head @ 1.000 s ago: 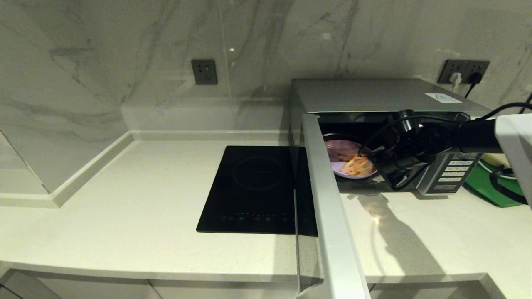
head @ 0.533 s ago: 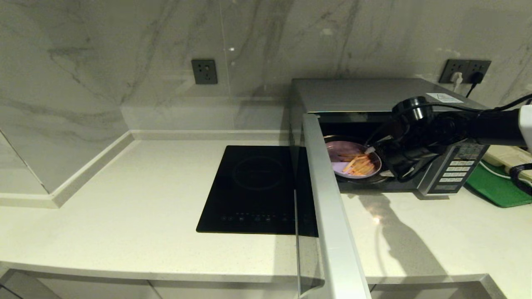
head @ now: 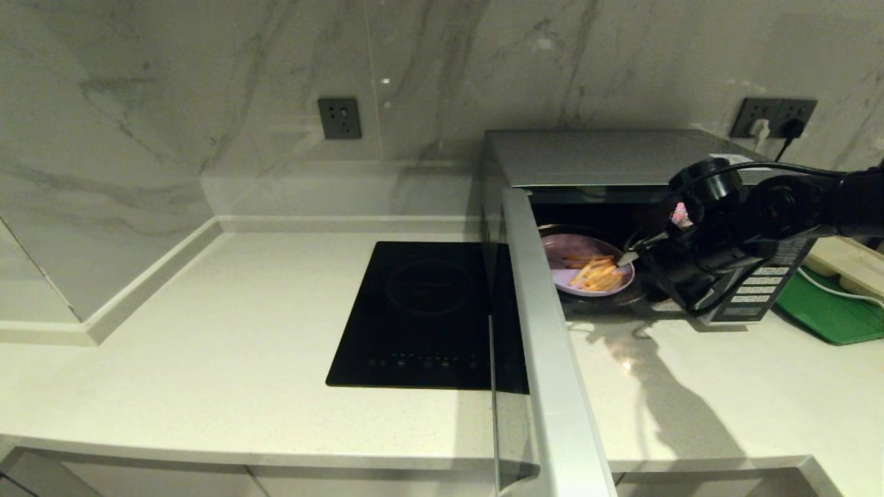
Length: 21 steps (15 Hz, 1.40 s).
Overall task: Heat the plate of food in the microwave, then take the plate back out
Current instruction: Close the microwave oven
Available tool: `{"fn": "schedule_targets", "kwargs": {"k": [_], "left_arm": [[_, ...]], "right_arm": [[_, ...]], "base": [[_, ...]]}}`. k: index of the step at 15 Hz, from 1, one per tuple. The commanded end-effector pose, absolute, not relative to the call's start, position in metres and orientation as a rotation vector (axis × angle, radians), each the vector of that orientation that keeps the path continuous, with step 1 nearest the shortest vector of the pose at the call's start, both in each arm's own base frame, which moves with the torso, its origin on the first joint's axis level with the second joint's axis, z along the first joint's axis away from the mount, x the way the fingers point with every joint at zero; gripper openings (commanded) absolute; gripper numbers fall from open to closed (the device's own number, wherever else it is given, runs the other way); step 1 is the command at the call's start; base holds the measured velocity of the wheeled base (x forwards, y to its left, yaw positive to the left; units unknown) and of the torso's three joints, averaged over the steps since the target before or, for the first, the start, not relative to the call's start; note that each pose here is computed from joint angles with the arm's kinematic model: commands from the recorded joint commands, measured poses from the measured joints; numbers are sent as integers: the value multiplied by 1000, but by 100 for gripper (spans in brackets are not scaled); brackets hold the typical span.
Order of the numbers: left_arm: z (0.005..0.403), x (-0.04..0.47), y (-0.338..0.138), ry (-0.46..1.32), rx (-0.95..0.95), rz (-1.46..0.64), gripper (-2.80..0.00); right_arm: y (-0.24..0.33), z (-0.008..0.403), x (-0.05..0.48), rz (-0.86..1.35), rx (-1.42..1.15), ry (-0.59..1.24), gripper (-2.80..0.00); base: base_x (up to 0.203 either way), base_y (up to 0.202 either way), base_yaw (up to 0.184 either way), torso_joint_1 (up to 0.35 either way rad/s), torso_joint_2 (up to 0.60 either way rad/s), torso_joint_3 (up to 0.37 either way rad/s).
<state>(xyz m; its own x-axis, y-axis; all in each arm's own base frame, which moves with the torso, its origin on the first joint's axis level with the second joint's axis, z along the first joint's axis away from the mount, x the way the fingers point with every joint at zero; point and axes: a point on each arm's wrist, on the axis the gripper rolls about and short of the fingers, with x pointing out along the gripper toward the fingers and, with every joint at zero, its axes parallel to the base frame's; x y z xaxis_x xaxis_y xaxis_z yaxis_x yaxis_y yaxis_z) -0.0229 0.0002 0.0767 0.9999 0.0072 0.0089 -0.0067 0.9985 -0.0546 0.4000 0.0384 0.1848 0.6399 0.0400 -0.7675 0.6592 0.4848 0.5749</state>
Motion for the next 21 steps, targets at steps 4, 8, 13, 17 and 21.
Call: {"fn": "schedule_targets", "kwargs": {"k": [4, 8, 13, 17, 21], "left_arm": [[77, -23, 0, -8, -55, 7, -280], [77, -23, 0, -8, -55, 7, -280], [77, -23, 0, -9, -55, 7, -280], [77, -23, 0, -8, -55, 7, -280], [77, -23, 0, -9, -55, 7, -280]], "right_arm": [[34, 192, 363, -405, 991, 824, -280], [33, 204, 346, -375, 990, 815, -280], [36, 238, 291, -248, 840, 853, -280], [47, 286, 266, -175, 708, 909, -280], [96, 322, 248, -100, 475, 958, -280]], "base": [[0, 0, 0, 0, 0, 0], [0, 0, 0, 0, 0, 0], [0, 0, 0, 0, 0, 0], [0, 0, 0, 0, 0, 0], [0, 0, 0, 0, 0, 0]]}}
